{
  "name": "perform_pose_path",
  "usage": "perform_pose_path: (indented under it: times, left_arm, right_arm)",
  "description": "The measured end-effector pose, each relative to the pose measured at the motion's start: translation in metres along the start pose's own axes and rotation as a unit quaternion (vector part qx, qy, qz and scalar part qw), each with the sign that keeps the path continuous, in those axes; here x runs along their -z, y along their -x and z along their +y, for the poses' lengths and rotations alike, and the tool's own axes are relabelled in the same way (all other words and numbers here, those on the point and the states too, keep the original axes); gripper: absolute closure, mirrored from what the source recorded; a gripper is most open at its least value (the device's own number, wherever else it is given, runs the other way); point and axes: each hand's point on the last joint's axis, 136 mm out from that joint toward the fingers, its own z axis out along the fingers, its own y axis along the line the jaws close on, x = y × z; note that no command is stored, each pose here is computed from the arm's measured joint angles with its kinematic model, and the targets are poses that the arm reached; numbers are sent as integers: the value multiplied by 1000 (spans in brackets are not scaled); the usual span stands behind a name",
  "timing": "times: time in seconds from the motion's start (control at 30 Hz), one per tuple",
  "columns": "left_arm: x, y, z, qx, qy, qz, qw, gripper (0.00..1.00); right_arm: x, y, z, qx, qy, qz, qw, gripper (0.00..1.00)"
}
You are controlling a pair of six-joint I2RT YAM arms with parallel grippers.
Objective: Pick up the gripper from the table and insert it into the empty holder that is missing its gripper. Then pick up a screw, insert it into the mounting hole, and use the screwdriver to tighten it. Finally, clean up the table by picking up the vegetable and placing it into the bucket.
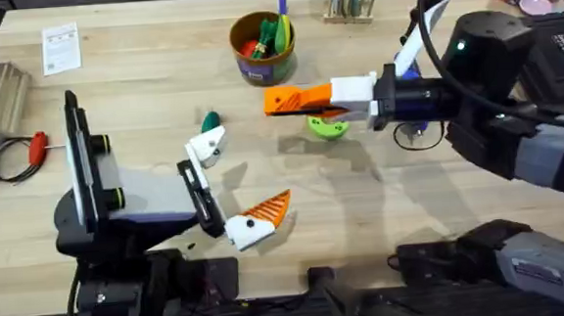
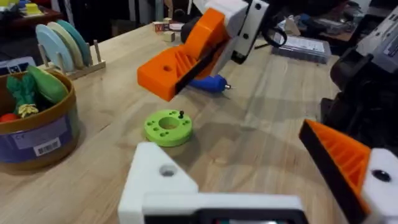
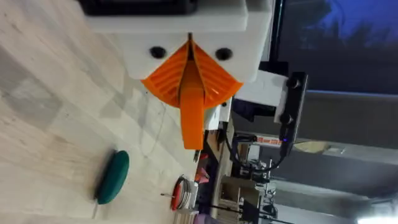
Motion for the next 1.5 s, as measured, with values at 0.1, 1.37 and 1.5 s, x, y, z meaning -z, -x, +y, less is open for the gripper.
perform_pose_path:
  times: [0.1, 1.37, 1.5]
  left_arm:
    - [0, 0, 0, 0, 0, 0, 1000, 15]
    - [0, 0, 0, 0, 0, 0, 1000, 15]
    - [0, 0, 0, 0, 0, 0, 1000, 15]
  right_arm:
    - [0, -2, 1, -2, 4, 5, 1000, 993]
    - [-21, -47, -3, -79, 116, 203, 969, 993]
    - [-26, -53, -4, -77, 117, 216, 966, 993]
